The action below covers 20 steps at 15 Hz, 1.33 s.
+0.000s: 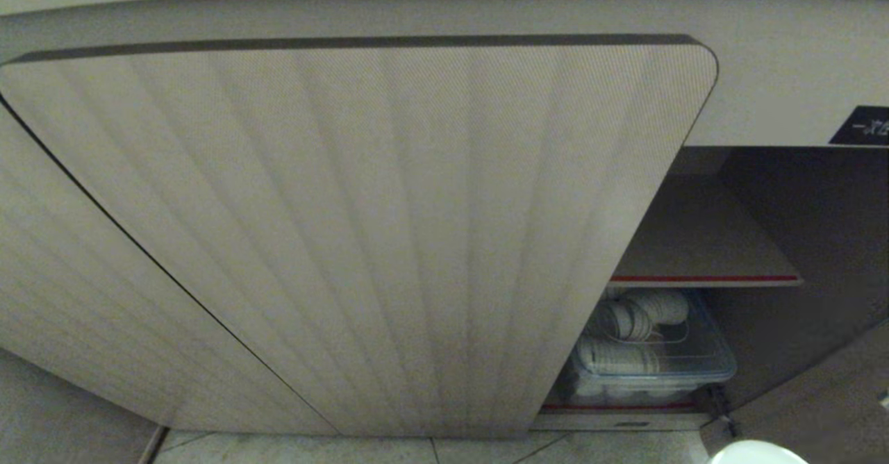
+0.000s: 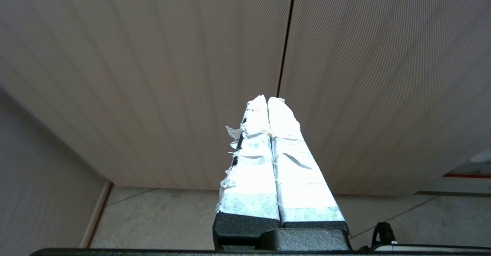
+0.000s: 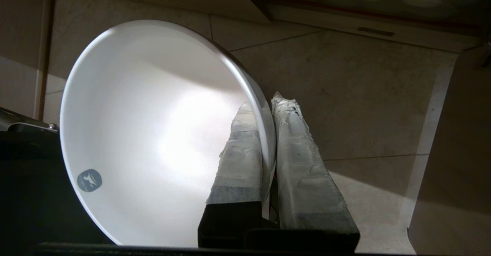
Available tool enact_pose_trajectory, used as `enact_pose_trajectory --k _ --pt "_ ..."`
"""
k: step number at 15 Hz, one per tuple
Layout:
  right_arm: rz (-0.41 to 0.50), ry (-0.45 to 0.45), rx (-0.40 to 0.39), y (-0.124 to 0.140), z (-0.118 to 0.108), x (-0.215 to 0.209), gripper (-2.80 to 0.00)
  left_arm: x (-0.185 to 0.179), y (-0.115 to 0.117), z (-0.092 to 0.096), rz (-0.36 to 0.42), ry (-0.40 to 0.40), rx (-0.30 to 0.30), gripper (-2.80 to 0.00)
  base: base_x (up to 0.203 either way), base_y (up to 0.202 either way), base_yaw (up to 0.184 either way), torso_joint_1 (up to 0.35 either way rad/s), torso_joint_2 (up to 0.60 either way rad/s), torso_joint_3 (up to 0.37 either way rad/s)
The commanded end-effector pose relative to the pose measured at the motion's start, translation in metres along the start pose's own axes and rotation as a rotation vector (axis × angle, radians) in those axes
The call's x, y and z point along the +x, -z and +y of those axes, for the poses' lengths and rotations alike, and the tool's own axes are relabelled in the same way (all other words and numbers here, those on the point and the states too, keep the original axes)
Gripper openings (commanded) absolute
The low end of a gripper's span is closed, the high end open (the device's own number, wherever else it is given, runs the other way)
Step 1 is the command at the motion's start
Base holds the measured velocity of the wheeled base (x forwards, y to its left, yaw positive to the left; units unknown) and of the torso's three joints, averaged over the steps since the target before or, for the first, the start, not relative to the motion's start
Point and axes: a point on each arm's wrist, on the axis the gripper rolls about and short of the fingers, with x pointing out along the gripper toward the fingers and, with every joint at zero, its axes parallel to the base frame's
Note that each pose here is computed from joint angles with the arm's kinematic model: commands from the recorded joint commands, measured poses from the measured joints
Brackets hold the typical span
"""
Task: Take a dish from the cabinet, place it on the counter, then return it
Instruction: Place it on the table
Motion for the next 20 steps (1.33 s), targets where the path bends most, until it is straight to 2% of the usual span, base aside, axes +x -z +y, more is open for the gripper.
enact_pose_trajectory --k 1,13,20 --pt "-0.005 -0.004 -0.004 0.0002 -0.0001 0.0006 -2.80 0.0000 -0.0001 0.0000 -0.002 0.001 -0.001 -2.80 0.000 0.000 0.000 0.000 0.00 0.000" --pt "-0.014 -0.002 -0.008 -0.0002 -0.0003 0.0007 -2.80 0.0000 -0.0001 0.0000 -0.002 0.001 -0.001 -2.80 0.000 0.000 -0.004 0.000 0.00 0.000" --pt "-0.010 -0.002 -0.007 0.0013 -0.0005 0.0012 -2.80 0.0000 -0.0001 0.0000 -0.002 0.001 -0.001 -2.80 0.000 -0.150 0.001 0.002 0.00 0.004"
